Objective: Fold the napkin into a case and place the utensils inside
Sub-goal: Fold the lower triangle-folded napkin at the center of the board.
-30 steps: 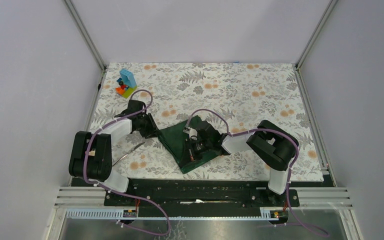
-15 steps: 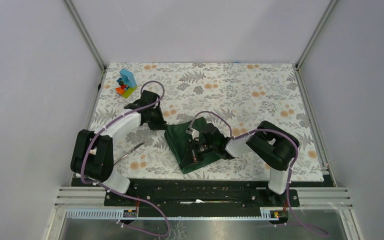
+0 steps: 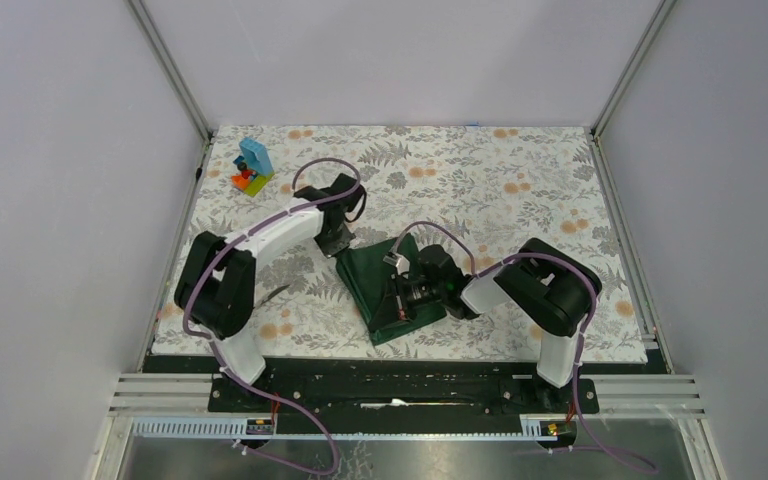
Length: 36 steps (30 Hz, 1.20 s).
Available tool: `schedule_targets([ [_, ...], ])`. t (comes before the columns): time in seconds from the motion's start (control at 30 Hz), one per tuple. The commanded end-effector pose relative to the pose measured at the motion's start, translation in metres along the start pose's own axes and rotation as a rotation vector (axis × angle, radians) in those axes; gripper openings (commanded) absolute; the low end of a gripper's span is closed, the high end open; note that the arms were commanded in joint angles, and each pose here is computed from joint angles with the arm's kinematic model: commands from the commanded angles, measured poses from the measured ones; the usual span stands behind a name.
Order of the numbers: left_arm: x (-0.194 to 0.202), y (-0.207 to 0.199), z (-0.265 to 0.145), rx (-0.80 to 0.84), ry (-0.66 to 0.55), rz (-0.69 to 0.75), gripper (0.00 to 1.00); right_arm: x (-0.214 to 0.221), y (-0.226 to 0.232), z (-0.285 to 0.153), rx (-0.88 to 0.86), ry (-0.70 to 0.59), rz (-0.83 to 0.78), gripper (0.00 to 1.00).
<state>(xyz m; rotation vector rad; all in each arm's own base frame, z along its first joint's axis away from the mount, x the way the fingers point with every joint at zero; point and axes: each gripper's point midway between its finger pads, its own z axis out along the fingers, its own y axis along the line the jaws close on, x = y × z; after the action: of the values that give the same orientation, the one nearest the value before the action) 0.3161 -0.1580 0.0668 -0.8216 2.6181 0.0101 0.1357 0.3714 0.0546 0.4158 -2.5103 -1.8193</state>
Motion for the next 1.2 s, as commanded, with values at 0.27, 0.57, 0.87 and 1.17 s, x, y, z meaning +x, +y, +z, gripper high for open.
schedule_targets([
  [0.27, 0.003, -0.047, -0.004, -0.21, -0.186, -0.175, 0.0, 0.02, -0.029, -0.014, 0.025, 0.062, 0.025, 0.0],
  [0.57, 0.02, -0.07, 0.022, -0.19, -0.156, -0.124, 0.0, 0.024, -0.049, -0.018, 0.117, 0.053, 0.026, 0.0],
  [0.87, 0.027, -0.077, 0.036, -0.169, -0.131, -0.078, 0.0, 0.015, -0.055, -0.034, 0.239, 0.024, -0.025, 0.26],
  [1.17, 0.031, -0.076, 0.037, -0.152, -0.116, -0.061, 0.0, -0.023, -0.04, -0.067, 0.436, -0.128, -0.24, 0.72],
])
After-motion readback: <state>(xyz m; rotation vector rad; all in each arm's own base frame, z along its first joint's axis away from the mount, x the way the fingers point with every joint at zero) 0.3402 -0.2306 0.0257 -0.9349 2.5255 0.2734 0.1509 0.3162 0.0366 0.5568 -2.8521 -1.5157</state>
